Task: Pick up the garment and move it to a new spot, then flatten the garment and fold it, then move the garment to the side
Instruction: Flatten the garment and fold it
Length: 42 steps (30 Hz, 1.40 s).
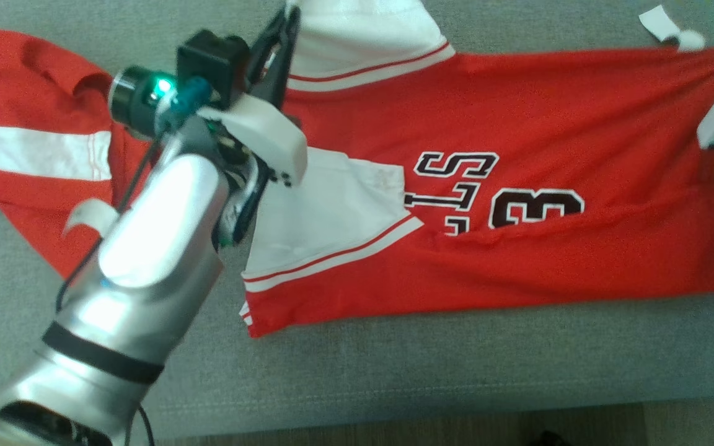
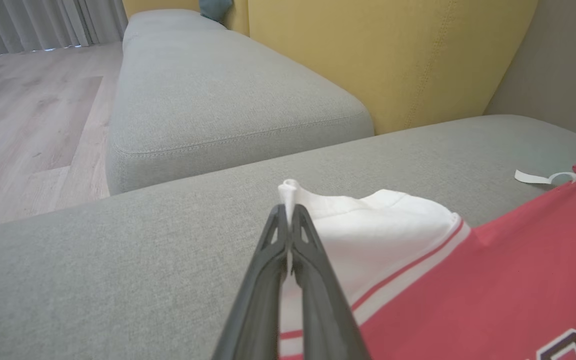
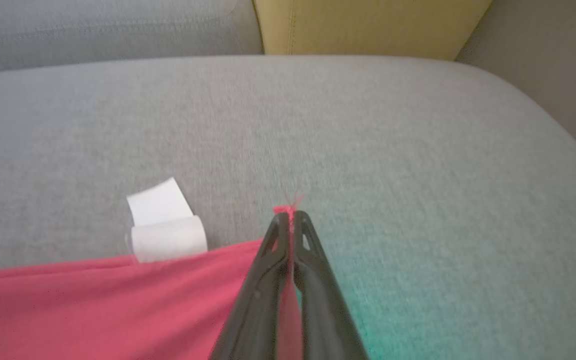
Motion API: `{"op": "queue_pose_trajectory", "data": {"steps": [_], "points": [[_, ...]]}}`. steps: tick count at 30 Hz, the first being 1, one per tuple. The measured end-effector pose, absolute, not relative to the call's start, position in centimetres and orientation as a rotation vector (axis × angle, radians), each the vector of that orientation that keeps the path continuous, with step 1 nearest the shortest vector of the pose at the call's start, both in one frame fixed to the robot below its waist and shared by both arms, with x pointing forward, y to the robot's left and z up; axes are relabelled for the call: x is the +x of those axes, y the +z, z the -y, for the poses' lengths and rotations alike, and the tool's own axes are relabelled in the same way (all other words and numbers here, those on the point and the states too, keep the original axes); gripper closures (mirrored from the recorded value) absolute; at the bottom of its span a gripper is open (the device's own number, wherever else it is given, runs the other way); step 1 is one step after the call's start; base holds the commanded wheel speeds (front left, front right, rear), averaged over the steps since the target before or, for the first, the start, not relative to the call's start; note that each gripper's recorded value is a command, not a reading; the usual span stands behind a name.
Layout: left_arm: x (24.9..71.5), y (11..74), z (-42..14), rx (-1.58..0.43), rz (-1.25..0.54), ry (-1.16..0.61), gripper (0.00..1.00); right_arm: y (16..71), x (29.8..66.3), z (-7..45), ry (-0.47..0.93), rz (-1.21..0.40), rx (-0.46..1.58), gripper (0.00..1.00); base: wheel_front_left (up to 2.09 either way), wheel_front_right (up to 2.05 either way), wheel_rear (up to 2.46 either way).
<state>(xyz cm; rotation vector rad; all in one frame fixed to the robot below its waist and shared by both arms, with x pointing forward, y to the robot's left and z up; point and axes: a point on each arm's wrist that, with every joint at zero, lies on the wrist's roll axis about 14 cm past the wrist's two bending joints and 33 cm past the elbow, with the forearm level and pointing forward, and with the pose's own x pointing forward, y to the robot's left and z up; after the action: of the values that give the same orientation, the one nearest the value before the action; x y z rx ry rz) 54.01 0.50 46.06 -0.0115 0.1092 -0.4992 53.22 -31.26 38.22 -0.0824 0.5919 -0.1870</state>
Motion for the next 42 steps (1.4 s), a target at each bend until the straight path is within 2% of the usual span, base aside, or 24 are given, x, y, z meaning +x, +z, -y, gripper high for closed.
{"op": "queue_pose_trajectory", "data": {"steps": [16,19,27,34,42], "points": [[59.2,49.8,-1.2,-0.023,0.029,-0.405,1.0,46.3,58.4,31.1,-0.21,-0.213,-0.02,1.0,0.0,0.0,0.0],[59.8,50.3,-1.1,-0.024,0.045,-0.398,1.0,46.6,58.7,30.5,-0.206,-0.183,0.015,1.0,0.0,0.0,0.0],[58.2,50.2,0.2,-0.017,0.036,-0.454,1.0,46.2,57.4,30.6,-0.233,-0.185,0.12,1.0,0.0,0.0,0.0],[53.7,49.6,0.8,-0.018,0.025,-0.502,1.0,45.0,54.5,30.4,-0.247,-0.225,0.207,1.0,0.0,0.0,0.0],[49.7,52.6,-0.7,-0.021,0.098,-0.484,1.0,45.1,51.5,30.3,-0.247,-0.253,0.307,1.0,0.0,0.0,0.0]]}}
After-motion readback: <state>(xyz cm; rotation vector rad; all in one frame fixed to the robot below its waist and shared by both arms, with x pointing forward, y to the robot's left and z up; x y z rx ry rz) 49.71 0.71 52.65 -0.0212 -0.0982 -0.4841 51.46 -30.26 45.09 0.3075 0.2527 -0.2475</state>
